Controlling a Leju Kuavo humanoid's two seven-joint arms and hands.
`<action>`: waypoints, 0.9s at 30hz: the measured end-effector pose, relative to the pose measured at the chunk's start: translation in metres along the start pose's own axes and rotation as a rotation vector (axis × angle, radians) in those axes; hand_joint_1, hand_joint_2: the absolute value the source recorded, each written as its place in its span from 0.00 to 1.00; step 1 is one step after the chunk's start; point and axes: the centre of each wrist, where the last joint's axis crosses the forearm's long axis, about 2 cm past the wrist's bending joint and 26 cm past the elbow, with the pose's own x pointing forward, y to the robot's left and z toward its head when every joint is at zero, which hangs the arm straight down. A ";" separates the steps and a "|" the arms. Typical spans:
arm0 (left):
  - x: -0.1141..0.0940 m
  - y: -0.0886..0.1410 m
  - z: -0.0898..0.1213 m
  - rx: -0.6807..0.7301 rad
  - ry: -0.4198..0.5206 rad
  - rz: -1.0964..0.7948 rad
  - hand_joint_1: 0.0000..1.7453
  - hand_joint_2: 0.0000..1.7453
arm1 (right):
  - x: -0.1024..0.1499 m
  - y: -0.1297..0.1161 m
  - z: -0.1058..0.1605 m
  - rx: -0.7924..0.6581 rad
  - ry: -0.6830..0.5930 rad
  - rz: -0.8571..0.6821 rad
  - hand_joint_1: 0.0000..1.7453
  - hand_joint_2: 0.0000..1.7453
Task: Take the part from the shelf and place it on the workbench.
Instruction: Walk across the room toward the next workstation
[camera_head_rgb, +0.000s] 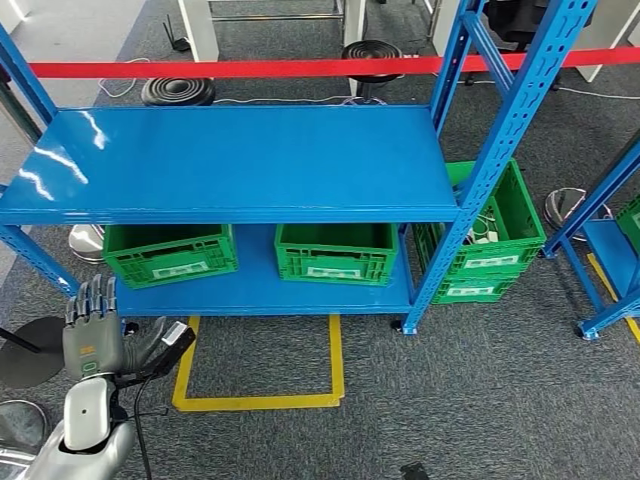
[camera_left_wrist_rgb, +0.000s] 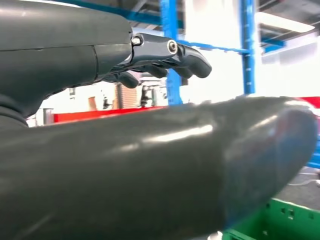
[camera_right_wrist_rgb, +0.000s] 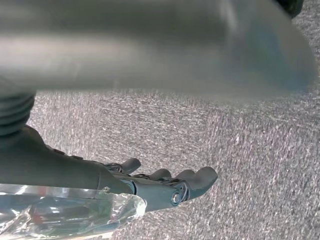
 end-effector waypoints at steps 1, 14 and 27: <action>0.001 0.000 0.000 -0.001 0.010 0.004 0.00 1.00 | 0.000 0.000 0.000 0.000 0.001 0.000 0.00 1.00; 0.005 0.000 -0.001 -0.042 0.090 0.044 0.00 0.75 | 0.000 0.001 0.000 0.023 -0.028 -0.025 0.00 0.25; 0.004 -0.004 0.005 -0.141 0.068 0.050 0.00 0.00 | 0.000 0.000 0.000 -0.001 0.014 -0.019 0.00 0.00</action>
